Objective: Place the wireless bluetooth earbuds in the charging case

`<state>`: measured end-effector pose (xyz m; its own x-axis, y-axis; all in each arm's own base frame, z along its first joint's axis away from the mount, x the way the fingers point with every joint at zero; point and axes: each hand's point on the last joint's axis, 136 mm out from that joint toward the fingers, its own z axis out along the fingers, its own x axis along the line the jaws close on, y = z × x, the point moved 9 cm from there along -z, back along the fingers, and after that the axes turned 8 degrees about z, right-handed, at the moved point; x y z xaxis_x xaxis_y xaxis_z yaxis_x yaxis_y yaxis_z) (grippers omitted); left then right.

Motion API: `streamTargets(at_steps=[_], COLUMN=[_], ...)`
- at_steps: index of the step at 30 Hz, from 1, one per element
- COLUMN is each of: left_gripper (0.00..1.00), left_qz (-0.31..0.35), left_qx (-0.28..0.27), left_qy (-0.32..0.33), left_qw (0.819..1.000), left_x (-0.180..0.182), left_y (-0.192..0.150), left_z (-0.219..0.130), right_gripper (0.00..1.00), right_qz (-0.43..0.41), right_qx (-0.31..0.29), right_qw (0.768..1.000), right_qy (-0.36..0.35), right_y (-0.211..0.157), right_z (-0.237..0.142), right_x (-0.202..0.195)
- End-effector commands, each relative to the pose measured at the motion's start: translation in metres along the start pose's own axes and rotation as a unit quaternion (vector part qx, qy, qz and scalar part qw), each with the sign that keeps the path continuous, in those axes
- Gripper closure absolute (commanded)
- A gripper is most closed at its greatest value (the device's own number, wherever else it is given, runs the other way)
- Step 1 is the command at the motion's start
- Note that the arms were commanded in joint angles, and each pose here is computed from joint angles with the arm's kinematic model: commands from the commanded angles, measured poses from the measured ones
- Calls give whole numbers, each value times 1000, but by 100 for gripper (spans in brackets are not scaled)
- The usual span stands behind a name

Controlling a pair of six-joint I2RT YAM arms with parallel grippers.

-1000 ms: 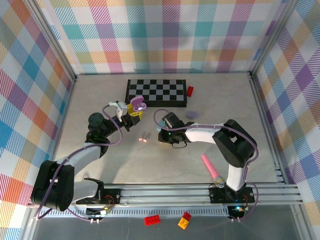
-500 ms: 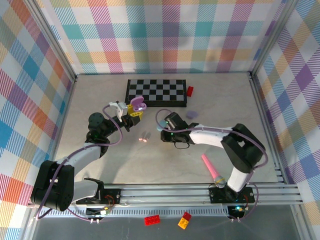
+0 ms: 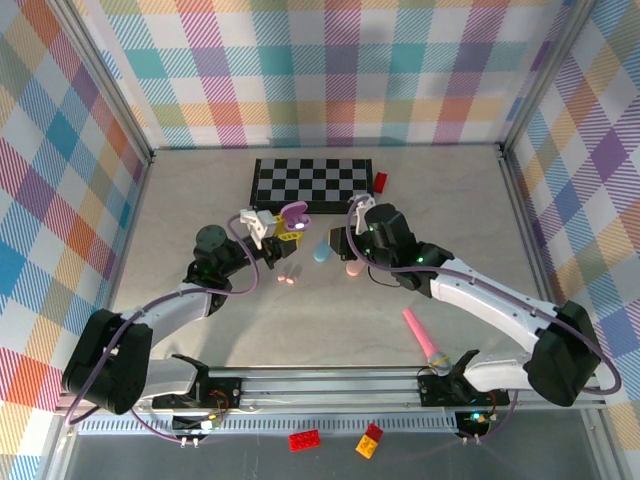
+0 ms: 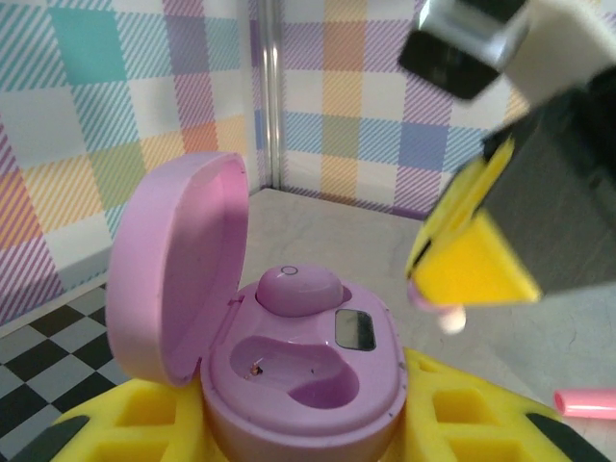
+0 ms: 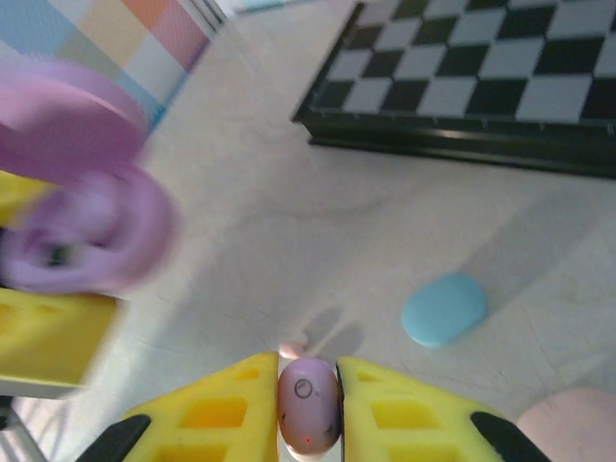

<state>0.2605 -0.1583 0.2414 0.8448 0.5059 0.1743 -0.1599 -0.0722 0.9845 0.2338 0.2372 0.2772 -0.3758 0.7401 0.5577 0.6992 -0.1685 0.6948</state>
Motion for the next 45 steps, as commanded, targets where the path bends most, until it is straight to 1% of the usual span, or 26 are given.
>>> streamTargets(at_steps=[1, 4, 7, 15, 20, 33, 38, 45], left_gripper=[66, 66, 66, 66, 66, 66, 66, 66], left_qz=[28, 28, 29, 25, 26, 38, 39, 30], left_qx=[-14, -9, -8, -12, -5, 10, 11, 14], left_qy=[16, 30, 23, 4, -8, -21, -22, -7], left_qw=[999, 999, 999, 1000, 1000, 999, 999, 999], left_x=[1, 0, -2, -12, -16, -24, -24, -20], left_y=[11, 10, 9, 11, 10, 5, 5, 5], left_z=[12, 20, 29, 48, 57, 64, 65, 68], right_gripper=[81, 81, 81, 81, 81, 81, 81, 79], right_qz=[-28, -32, -38, -39, -30, -23, -19, -14], right_qx=[-29, -36, -42, -43, -37, -36, -26, -21], right_qw=[998, 997, 996, 996, 997, 998, 998, 999], right_qy=[39, 61, 69, 69, 67, 49, 45, 46], right_y=[21, 29, 35, 41, 41, 41, 38, 37], right_z=[-18, -24, -25, -11, -2, 9, 16, 16], right_x=[19, 28, 33, 35, 32, 23, 20, 19])
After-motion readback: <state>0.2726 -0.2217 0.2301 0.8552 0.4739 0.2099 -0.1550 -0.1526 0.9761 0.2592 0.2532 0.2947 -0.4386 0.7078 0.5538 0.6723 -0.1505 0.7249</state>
